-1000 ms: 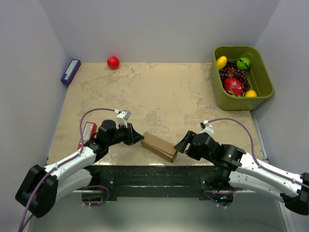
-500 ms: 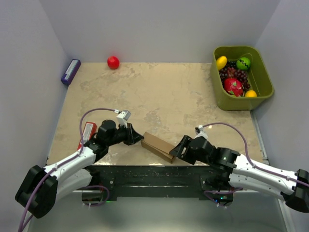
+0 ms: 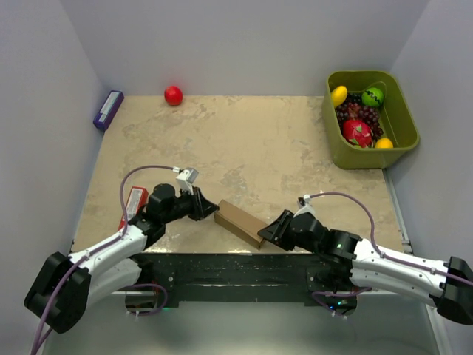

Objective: Fold the paper box

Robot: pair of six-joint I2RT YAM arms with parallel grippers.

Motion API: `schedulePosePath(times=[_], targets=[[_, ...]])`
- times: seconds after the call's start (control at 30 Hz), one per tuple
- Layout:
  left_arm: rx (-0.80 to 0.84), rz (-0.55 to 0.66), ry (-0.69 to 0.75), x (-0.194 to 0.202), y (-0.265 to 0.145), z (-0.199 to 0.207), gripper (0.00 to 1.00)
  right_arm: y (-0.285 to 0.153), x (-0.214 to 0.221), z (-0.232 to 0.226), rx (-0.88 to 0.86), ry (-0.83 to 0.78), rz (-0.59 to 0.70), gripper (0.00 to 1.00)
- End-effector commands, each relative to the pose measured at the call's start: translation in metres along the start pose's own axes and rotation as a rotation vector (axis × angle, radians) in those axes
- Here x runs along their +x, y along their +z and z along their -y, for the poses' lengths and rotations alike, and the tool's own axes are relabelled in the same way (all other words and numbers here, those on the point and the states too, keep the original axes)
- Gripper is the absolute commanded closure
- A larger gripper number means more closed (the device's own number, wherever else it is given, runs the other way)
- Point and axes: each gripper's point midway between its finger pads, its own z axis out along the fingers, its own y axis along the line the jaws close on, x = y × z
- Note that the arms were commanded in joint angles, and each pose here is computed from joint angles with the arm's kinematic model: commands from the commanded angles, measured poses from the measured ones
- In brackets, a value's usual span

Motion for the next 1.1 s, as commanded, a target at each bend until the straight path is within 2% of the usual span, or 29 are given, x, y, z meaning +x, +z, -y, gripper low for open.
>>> schedulePosePath(times=[0.0, 0.13, 0.37, 0.53, 0.7, 0.77, 0.8, 0.87, 0.9, 1.03, 1.07], targets=[[0.110, -0.011, 0.018, 0.003, 0.003, 0.018, 0.92, 0.003, -0.018, -0.017, -0.039, -0.032, 0.097, 0.84], [0.159, 0.032, 0.058, -0.013, 0.010, 0.027, 0.93, -0.002, -0.037, -0.029, -0.042, -0.081, 0.182, 0.89], [0.217, 0.115, 0.170, -0.048, 0.031, 0.038, 0.94, -0.012, -0.074, -0.044, 0.034, -0.235, 0.345, 0.90], [0.152, 0.136, 0.232, -0.054, 0.043, 0.023, 0.92, -0.002, -0.081, -0.037, 0.095, -0.336, 0.380, 0.90], [0.052, 0.120, 0.242, -0.035, 0.042, -0.005, 0.89, 0.011, -0.074, -0.025, 0.130, -0.390, 0.349, 0.88], [0.022, 0.105, 0.226, -0.026, 0.038, -0.013, 0.74, 0.011, -0.071, -0.023, 0.127, -0.394, 0.336, 0.85], [0.018, 0.104, 0.225, -0.025, 0.037, -0.013, 0.59, 0.012, -0.070, -0.020, 0.131, -0.400, 0.332, 0.77], [-0.007, 0.108, 0.214, -0.024, 0.031, -0.015, 0.44, 0.009, -0.068, -0.022, 0.116, -0.400, 0.319, 0.66], [-0.015, 0.113, 0.212, -0.024, 0.028, -0.015, 0.34, 0.007, -0.068, -0.022, 0.113, -0.408, 0.314, 0.51], [-0.060, 0.148, 0.198, -0.030, 0.007, -0.013, 0.16, -0.003, -0.064, -0.029, 0.083, -0.436, 0.281, 0.24], [-0.076, 0.167, 0.196, -0.034, 0.003, -0.014, 0.13, -0.005, -0.062, -0.028, 0.083, -0.450, 0.267, 0.21]])
